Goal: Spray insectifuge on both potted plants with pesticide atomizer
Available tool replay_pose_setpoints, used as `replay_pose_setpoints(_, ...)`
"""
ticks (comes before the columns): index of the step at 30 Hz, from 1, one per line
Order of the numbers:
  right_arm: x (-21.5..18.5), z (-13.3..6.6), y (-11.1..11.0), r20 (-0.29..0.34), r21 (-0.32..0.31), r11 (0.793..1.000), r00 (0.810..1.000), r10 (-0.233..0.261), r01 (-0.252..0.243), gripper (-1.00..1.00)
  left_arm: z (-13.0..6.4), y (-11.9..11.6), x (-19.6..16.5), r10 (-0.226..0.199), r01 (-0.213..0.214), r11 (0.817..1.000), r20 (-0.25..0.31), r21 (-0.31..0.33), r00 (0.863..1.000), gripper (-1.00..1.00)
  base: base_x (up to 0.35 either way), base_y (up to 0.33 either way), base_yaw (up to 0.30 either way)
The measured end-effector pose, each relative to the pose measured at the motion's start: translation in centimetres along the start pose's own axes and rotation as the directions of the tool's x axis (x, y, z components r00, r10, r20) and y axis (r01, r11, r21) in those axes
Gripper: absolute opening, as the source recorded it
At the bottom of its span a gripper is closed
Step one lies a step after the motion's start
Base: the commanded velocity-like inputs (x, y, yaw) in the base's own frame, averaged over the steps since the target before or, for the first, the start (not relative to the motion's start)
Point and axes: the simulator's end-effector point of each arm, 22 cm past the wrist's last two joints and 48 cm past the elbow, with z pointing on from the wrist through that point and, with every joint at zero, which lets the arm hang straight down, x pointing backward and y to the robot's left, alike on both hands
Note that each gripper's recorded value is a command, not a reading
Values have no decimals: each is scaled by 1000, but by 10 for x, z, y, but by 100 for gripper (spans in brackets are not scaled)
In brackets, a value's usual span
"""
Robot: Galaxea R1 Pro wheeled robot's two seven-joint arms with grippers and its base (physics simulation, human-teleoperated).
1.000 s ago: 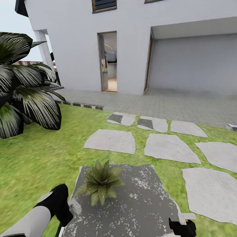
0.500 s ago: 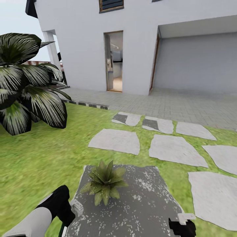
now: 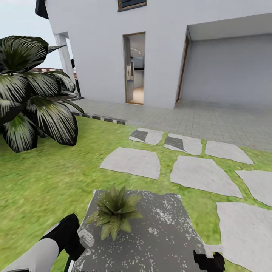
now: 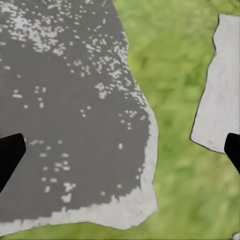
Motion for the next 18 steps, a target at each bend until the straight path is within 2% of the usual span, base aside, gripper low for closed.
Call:
replay_pose_setpoints(7,0,0,0,1,-1,1000,1000,-1,1,100,8,-6,9,1,0,1000,-25,15,1000,-100,0,-2,272)
replay_pose_setpoints(10,0,0,0,0,0,1000,1000,0,0,100,8,-7,8,1,0,1000,-24,18,1000,-100,42,-27,87)
replay_pose_setpoints(15,0,0,0,1,1,1000,1000,0,0,100,8,-9,7,3,-2,1000,-24,20,1000,-100,106,-222,6)
replay_pose_setpoints(18,0,0,0,1,1,1000,1000,0,0,100,8,-11,6,4,-4,1000,-23,22,1000,-100,9,-270,142)
